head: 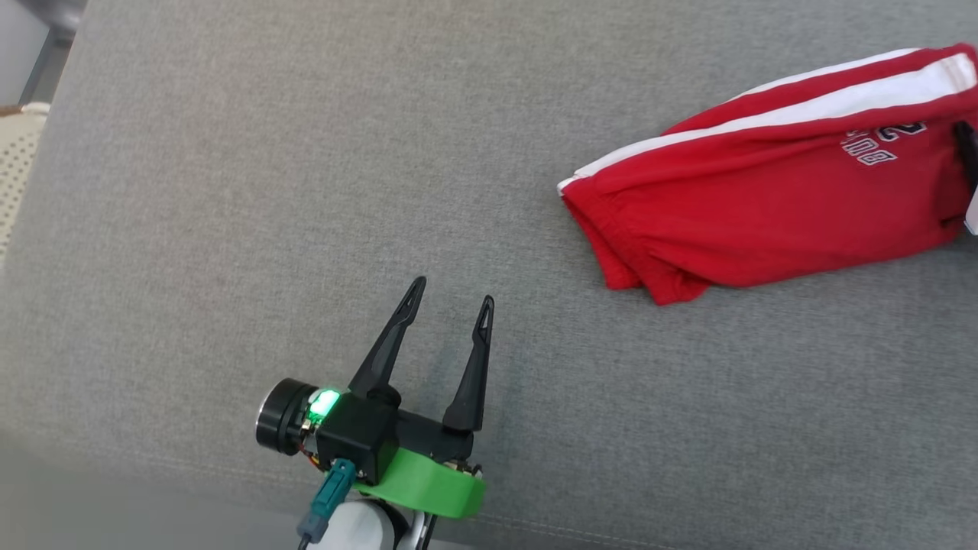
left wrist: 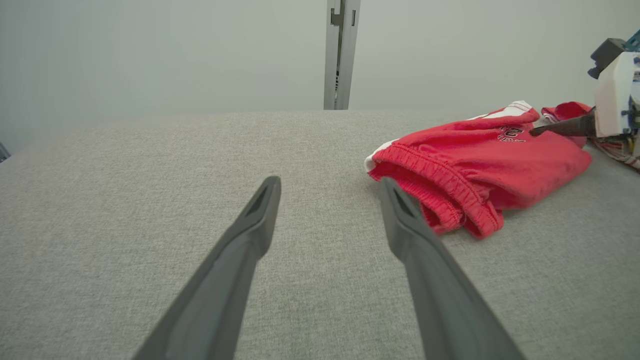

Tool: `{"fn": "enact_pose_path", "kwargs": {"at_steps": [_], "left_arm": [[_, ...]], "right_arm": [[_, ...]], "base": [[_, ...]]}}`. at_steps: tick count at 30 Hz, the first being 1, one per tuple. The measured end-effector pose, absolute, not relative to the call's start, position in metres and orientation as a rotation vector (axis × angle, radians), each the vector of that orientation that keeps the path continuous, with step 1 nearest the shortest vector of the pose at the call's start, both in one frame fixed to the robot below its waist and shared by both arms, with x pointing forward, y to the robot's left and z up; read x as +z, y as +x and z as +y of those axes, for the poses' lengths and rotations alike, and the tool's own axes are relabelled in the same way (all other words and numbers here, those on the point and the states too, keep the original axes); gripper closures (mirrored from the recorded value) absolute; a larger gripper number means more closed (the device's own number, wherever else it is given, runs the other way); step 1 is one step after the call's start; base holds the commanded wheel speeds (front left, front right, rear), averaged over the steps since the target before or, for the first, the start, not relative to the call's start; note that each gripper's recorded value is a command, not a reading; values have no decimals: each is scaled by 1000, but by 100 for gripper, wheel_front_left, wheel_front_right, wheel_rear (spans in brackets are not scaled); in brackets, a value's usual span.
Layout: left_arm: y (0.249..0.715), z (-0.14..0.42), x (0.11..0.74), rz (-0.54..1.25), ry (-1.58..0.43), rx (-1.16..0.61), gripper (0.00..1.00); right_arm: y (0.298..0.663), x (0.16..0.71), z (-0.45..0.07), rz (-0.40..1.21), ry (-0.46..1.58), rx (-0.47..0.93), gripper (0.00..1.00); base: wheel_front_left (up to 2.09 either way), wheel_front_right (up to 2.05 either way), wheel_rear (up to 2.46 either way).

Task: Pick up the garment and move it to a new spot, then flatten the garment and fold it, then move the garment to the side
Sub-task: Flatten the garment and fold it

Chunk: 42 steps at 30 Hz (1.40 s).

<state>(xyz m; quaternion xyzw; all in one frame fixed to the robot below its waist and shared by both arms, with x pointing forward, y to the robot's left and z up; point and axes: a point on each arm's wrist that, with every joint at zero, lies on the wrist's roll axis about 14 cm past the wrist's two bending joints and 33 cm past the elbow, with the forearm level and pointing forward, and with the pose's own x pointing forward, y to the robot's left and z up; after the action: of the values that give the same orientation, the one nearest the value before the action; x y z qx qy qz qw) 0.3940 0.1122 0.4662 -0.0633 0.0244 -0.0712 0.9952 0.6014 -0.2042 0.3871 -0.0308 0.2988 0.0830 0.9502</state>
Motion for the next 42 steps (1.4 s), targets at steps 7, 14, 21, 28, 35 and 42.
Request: {"fn": "enact_pose_path", "kwargs": {"at_steps": [7,14,21,28,35,42], "left_arm": [[397,119,451,93,-129,-116,0],[401,113,448,99,-126,-136,0],[398,96,455,77,-138,-193,0],[394,74,469,39,-153,-260,0],[389,60,488,-11,-157,-309,0],[380,67,497,-34,-155,-284,0]], "right_arm": [[608,356,-187,676,-9,183,100],[594,357,-174,683,6,232,100],[556,371,-206,692,-21,210,100],[528,410,-258,634,-66,133,100],[525,459,-237,517,-98,197,100],[529,498,-168,406,-142,365,100]], "base": [[0,0,0],[0,0,0],[0,0,0],[0,0,0],[0,0,0],[0,0,0]]}}
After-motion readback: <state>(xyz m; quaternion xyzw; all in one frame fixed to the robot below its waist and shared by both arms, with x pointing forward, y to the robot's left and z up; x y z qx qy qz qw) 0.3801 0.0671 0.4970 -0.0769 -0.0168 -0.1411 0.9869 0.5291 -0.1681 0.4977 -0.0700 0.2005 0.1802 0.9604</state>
